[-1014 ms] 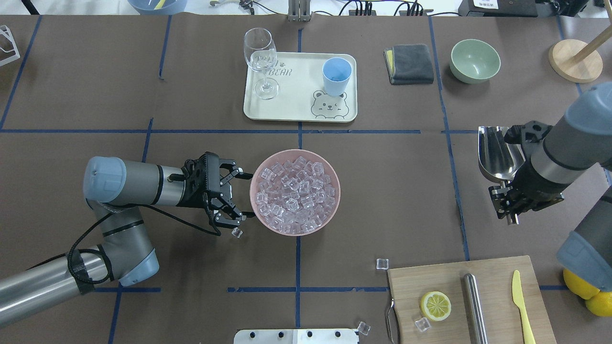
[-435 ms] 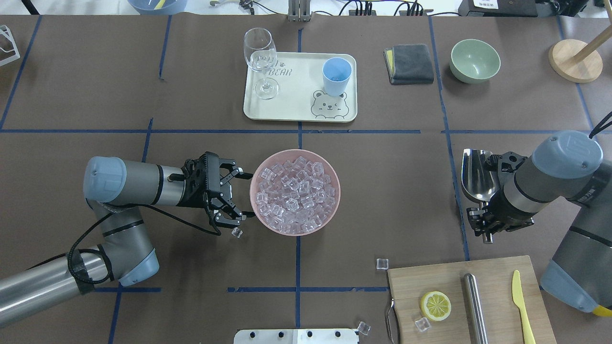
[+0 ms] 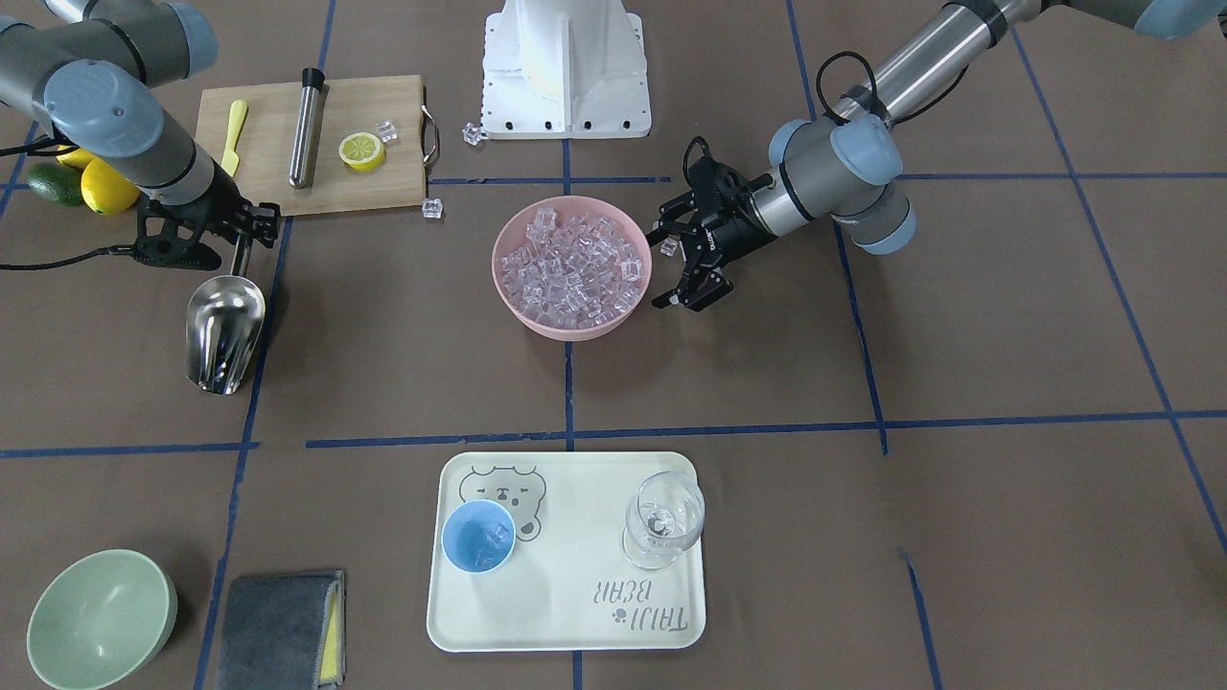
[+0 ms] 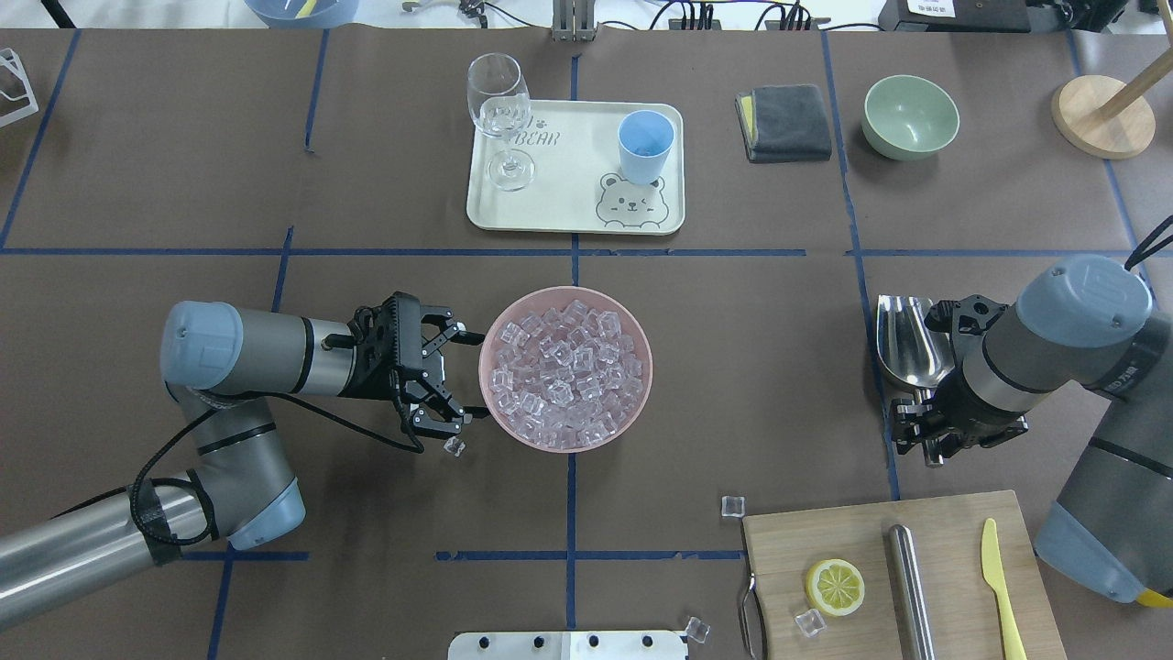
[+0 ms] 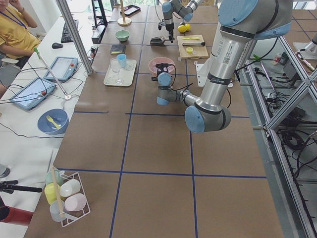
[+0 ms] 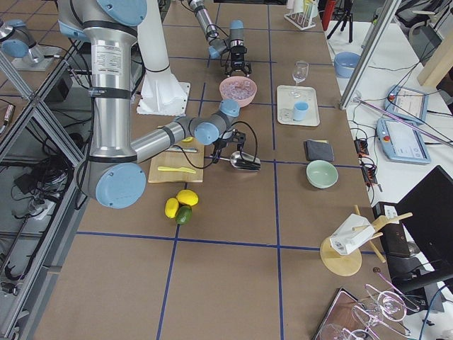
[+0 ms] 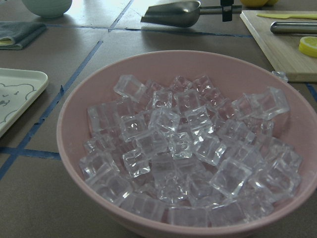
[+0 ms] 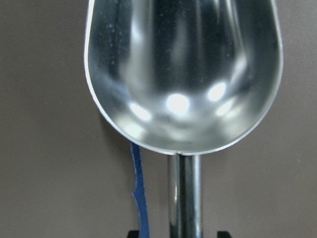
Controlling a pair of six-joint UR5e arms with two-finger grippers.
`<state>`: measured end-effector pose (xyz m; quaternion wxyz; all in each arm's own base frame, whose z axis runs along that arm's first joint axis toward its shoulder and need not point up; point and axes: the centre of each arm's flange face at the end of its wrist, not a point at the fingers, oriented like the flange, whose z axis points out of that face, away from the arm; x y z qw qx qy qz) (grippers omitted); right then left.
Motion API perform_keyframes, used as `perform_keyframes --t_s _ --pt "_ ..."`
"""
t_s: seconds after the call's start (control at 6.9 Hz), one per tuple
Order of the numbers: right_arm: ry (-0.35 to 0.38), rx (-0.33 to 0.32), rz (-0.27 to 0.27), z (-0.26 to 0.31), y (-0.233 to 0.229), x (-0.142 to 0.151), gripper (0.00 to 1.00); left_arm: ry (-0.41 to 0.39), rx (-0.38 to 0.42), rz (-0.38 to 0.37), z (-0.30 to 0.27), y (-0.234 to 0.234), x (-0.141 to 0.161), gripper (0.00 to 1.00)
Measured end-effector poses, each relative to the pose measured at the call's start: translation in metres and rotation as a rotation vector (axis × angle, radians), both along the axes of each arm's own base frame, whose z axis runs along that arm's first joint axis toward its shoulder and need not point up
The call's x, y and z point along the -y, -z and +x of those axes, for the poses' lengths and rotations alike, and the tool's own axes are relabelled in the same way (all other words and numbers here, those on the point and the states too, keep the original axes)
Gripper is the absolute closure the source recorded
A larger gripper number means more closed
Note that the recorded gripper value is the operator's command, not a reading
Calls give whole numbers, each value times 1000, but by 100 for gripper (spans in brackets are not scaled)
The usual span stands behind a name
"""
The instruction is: Put ice in cup with scoop
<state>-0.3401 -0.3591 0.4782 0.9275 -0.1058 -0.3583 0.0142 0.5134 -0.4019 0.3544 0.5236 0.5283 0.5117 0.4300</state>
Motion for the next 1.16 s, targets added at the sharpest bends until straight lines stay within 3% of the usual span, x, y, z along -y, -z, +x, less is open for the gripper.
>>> perform_keyframes --t_s 0.29,0.58,0.87,1.16 --pt "-18 22 28 8 14 10 0 2 0 0 -1 0 1 0" --pt "-58 52 116 53 30 43 0 12 0 2 -5 0 6 0" --pt "-20 53 237 115 28 75 0 24 5 1 -14 -3 14 0" --pt "68 -3 331 191 12 97 0 21 22 -7 -29 -11 24 0"
